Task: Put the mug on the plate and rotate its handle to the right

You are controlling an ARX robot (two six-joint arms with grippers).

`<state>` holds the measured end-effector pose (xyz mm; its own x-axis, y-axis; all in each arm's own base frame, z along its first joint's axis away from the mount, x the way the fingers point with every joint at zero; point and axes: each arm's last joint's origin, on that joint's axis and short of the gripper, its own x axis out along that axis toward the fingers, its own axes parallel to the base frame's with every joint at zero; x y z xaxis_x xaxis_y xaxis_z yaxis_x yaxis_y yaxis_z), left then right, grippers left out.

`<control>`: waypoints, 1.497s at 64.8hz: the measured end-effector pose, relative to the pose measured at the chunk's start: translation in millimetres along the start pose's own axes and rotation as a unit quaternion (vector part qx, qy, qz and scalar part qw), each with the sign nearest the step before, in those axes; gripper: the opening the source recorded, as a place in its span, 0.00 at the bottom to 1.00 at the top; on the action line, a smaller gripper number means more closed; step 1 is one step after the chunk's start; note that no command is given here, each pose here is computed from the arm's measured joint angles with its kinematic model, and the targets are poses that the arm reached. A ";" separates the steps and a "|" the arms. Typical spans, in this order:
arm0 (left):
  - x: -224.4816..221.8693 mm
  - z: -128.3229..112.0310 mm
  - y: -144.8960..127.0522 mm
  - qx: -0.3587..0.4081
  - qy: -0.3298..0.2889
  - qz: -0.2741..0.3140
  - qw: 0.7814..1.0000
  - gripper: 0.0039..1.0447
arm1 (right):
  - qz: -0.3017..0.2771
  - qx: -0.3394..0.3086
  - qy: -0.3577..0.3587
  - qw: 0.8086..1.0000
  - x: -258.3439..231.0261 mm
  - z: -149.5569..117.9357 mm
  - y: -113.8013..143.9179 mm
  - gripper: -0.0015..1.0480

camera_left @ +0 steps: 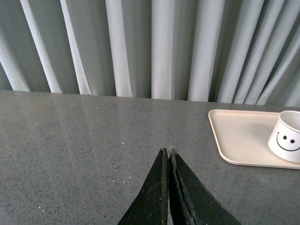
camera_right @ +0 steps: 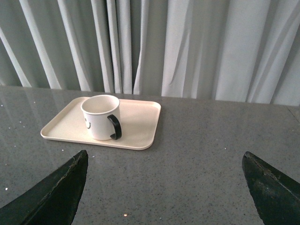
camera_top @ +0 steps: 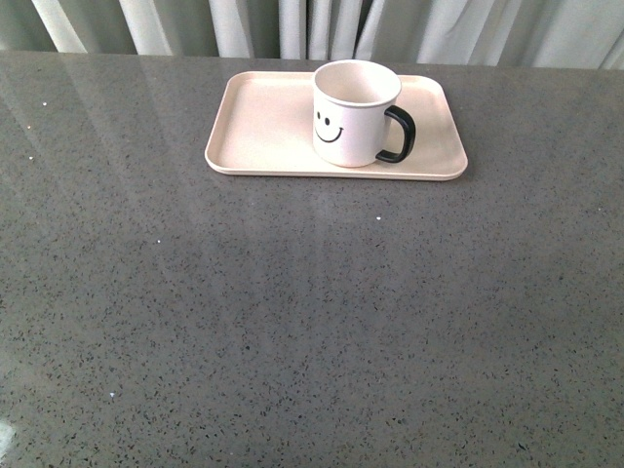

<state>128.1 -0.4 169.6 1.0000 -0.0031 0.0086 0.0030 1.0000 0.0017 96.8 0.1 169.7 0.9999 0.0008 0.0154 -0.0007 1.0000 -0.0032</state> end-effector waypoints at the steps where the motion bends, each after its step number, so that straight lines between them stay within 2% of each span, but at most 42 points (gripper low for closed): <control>1: -0.7 0.2 0.0 0.000 0.000 0.000 1.000 0.01 | 0.000 0.000 0.000 1.000 0.0 0.0 0.0 0.91; 69: -30.2 -2.6 0.0 0.000 0.006 0.000 1.000 0.01 | 0.000 0.000 0.000 1.000 0.0 0.0 0.0 0.91; 71: -30.2 -2.6 0.0 0.000 0.006 0.000 1.000 0.06 | 0.000 0.000 0.000 1.000 0.0 0.0 0.0 0.91; 75: -30.2 -2.6 0.0 0.000 0.006 0.000 1.000 0.21 | 0.000 0.000 0.000 1.000 0.0 0.0 0.0 0.91; 97: -30.2 -2.5 0.0 0.000 0.006 0.000 1.000 0.77 | 0.000 0.000 0.000 1.000 0.0 0.0 0.0 0.91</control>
<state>97.9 -0.2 166.9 1.0000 -0.0027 -0.0025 0.0027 1.0000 0.0013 96.8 0.1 169.7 0.9999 0.0008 0.0154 -0.0007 1.0000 -0.0029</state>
